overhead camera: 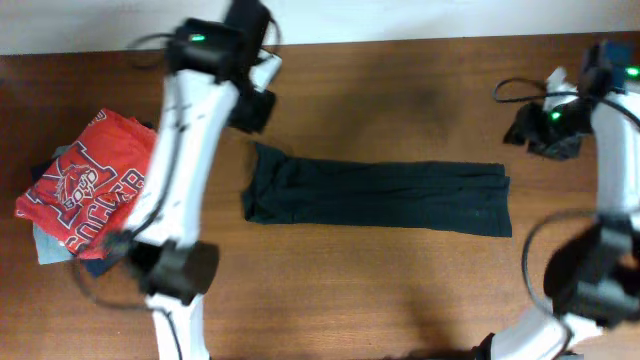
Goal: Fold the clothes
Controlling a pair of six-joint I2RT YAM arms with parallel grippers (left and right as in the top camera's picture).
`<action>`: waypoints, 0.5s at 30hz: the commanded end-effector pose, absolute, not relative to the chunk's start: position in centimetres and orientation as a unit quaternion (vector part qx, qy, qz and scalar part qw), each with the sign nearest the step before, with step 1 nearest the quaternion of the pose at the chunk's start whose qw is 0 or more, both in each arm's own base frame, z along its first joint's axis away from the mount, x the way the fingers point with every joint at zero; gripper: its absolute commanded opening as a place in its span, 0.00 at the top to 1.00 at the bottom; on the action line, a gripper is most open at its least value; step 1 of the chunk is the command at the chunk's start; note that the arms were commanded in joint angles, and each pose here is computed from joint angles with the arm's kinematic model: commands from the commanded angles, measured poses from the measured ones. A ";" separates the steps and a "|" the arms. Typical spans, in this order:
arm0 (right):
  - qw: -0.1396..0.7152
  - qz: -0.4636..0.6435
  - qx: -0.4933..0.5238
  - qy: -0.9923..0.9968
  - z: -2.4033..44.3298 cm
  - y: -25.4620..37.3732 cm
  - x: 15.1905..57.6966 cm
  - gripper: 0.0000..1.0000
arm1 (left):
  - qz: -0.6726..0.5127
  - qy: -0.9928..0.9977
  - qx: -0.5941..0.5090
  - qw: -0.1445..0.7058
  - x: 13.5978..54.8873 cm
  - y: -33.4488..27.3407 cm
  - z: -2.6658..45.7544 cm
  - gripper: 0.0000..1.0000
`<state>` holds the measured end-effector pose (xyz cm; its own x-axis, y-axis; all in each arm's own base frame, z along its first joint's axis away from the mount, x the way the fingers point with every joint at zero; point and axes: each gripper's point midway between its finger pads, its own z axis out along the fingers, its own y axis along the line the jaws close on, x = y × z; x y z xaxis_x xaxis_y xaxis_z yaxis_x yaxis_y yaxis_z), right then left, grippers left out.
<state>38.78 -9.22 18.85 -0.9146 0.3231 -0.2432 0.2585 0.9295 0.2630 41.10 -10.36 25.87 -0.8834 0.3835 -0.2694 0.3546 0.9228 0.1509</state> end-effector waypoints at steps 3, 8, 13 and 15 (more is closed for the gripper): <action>0.284 0.139 0.103 0.943 29.6 -6.3 36.2 0.43 | 0.100 0.941 0.069 0.316 35.6 -3.1 38.7 0.81; 0.353 0.130 0.083 0.923 34.9 -4.6 32.6 0.36 | 0.119 0.898 -0.021 0.423 28.6 1.2 45.9 0.81; 0.376 0.125 0.079 0.915 36.7 -3.9 30.5 0.08 | 0.117 0.903 -0.022 0.412 27.2 1.4 45.0 0.71; 0.362 0.128 0.083 0.919 36.1 -3.8 30.3 0.06 | 0.119 0.917 -0.015 0.381 28.8 1.0 42.5 0.69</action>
